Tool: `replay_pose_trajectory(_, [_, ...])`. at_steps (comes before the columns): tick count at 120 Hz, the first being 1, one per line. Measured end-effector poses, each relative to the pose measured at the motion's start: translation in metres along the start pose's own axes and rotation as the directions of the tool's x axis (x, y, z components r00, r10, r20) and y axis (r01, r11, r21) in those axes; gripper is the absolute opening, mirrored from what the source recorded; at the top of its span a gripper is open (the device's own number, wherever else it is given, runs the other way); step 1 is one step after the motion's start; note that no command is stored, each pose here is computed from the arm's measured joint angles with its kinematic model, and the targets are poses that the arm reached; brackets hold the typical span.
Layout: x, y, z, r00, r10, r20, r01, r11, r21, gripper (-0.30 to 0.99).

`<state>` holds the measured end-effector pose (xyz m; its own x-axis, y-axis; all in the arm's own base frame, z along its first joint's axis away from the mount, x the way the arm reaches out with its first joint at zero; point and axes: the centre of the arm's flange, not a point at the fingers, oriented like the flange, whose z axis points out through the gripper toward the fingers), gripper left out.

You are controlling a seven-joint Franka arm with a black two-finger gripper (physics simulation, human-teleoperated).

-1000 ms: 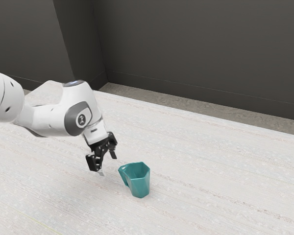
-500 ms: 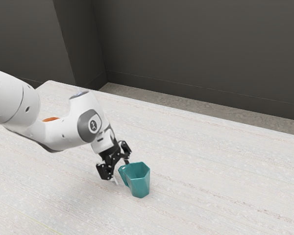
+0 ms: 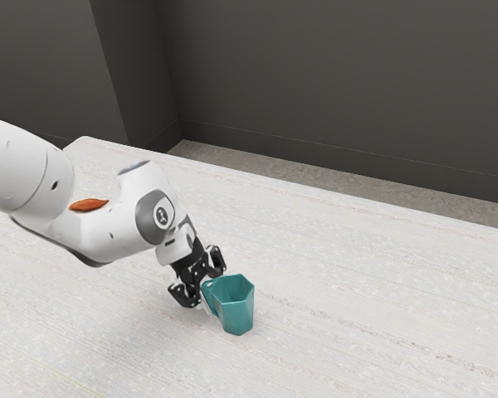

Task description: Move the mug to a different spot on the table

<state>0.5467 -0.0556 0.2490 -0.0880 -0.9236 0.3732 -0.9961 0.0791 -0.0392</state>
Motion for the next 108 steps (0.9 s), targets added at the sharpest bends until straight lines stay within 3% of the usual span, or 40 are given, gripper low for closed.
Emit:
replay_pose_trajectory(56, [-0.0011,0.0000,0.0006,0.999,0.031,-0.012,-0.031,0.999,0.009,0.18])
replay_pose_trajectory(108, [-0.0024,-0.0008,-0.0023,0.999,0.042,-0.017,-0.042,0.999,0.018,0.09])
